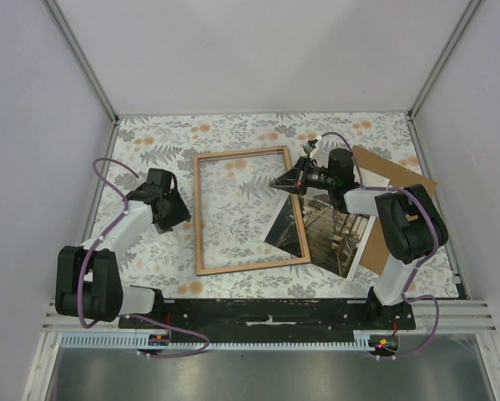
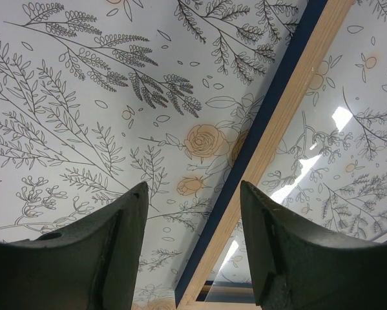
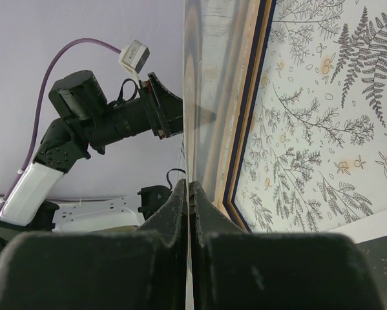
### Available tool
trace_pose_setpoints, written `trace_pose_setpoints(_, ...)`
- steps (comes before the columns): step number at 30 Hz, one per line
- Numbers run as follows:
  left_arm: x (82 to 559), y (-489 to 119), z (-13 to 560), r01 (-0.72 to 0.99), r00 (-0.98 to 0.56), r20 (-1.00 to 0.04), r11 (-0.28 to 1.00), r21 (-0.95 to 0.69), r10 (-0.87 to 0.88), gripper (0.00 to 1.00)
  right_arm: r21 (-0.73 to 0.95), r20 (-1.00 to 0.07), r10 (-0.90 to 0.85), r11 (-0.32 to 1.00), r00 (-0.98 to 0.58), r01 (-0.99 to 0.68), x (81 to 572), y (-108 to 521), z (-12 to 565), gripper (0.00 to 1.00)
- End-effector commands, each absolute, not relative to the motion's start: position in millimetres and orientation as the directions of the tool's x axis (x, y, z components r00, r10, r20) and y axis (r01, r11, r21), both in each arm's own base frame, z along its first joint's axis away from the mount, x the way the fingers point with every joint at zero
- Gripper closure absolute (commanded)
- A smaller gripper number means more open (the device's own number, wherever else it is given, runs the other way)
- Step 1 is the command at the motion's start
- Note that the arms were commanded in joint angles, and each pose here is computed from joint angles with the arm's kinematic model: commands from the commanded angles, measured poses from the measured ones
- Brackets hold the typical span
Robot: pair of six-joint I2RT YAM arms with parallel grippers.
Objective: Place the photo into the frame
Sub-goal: Place the glass panel at the frame body.
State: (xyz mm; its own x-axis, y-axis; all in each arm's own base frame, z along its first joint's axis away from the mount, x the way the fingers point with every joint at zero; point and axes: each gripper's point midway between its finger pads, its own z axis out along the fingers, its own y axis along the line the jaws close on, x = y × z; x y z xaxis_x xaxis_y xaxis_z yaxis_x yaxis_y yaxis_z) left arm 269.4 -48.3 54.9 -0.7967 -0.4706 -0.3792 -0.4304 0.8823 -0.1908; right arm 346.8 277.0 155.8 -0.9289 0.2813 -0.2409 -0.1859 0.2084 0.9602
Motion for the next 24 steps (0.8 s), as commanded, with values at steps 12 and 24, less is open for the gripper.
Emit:
trace_pose_setpoints(12,273,-47,53,-0.402,-0.807,-0.389,0.896,-0.189,-0.444,0.36,0.945,-0.313,0.305,0.192,-0.899,-0.264,351,267,166,1.00)
trace_pose_setpoints(24,273,-48,52,-0.400,-0.809,-0.386,0.897,-0.190,-0.443,0.36,0.948,-0.310,0.309,0.174,-0.899,-0.268,353,267,166,1.00)
